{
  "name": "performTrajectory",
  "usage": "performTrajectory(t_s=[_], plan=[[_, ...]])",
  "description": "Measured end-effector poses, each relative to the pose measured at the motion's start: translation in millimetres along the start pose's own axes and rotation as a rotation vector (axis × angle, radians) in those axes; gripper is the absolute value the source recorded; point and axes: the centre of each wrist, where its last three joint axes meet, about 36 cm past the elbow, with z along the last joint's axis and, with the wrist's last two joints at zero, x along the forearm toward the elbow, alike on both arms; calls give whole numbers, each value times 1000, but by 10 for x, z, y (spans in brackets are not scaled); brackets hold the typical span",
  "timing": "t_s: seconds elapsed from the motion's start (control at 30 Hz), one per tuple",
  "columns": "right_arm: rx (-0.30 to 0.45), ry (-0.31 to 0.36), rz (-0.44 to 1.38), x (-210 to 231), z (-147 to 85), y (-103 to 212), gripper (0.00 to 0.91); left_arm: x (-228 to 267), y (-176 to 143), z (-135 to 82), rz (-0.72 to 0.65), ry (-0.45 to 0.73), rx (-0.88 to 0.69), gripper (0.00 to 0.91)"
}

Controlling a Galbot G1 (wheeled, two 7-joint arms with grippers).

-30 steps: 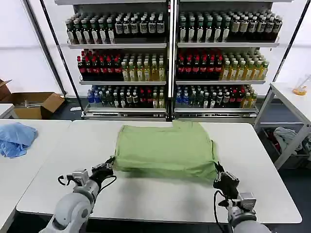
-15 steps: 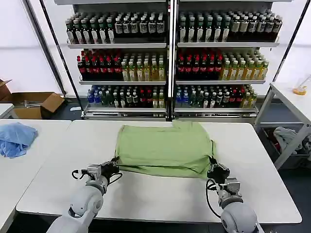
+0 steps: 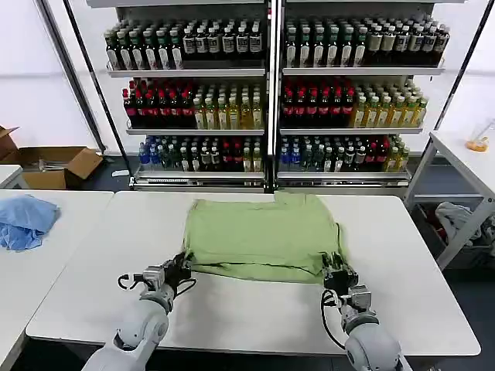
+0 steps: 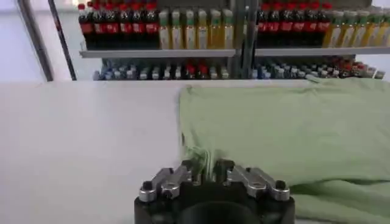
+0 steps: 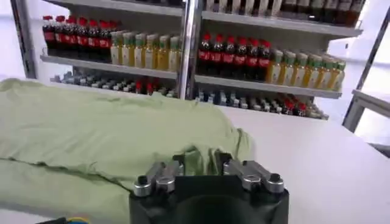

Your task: Fold and organize the clothes.

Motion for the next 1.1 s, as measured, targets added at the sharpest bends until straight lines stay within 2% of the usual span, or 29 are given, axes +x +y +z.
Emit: performTrajectory(t_s=[0.23,0.27,0.3,0.33,0.4,0.67,1.1], plan=[[-29,41,28,71,52,-20,907,54,54,75,-21,2,3,907],[-37,51,30,67,62,-15,907,53,56,81,-22,2,3,383],[-44,61,31,63,73,-12,806,48,59,92,-23,5,3,151],[-52,70,33,55,85,-9,443,42,62,99,-25,7,2,101],[-68,84,34,36,105,-2,0,25,70,110,-28,10,1,30],[-118,137,35,-13,188,2,0,-27,74,161,-26,16,-6,20],[-142,153,16,118,201,16,0,-34,101,197,-4,35,18,20]])
